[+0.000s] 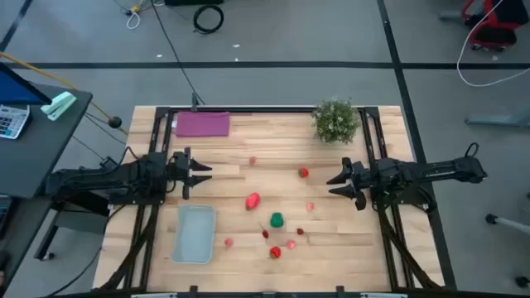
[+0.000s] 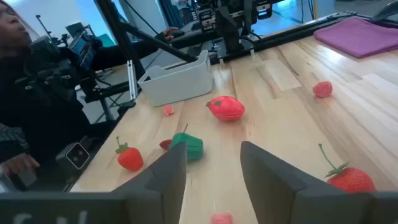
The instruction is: Pick and placing Produce into tupperware
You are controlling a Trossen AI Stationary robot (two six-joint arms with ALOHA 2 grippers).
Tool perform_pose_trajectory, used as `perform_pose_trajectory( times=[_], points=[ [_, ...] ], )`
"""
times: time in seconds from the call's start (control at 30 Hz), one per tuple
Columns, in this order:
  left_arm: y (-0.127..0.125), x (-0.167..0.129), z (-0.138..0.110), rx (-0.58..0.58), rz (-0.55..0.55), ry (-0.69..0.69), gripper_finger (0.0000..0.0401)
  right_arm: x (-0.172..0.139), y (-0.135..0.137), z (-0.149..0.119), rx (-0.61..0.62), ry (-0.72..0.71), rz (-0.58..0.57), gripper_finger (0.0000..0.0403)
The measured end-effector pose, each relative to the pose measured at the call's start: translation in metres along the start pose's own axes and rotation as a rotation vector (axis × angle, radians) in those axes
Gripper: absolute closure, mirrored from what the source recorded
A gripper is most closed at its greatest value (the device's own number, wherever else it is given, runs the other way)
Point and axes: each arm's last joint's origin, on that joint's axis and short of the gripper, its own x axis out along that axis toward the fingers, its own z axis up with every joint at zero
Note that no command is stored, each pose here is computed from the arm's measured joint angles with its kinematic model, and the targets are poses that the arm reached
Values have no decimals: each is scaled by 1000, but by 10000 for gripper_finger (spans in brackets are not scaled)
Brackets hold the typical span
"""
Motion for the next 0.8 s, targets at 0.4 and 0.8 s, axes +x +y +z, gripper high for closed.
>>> perform_pose_trajectory(
  times=[0.4, 0.8],
  points=[
    [0, 0, 0, 0, 0, 0, 257, 0, 0, 0, 0, 0, 0, 243],
    [0, 0, 0, 0, 0, 0, 260, 0, 0, 0, 0, 0, 0, 243]
  ],
)
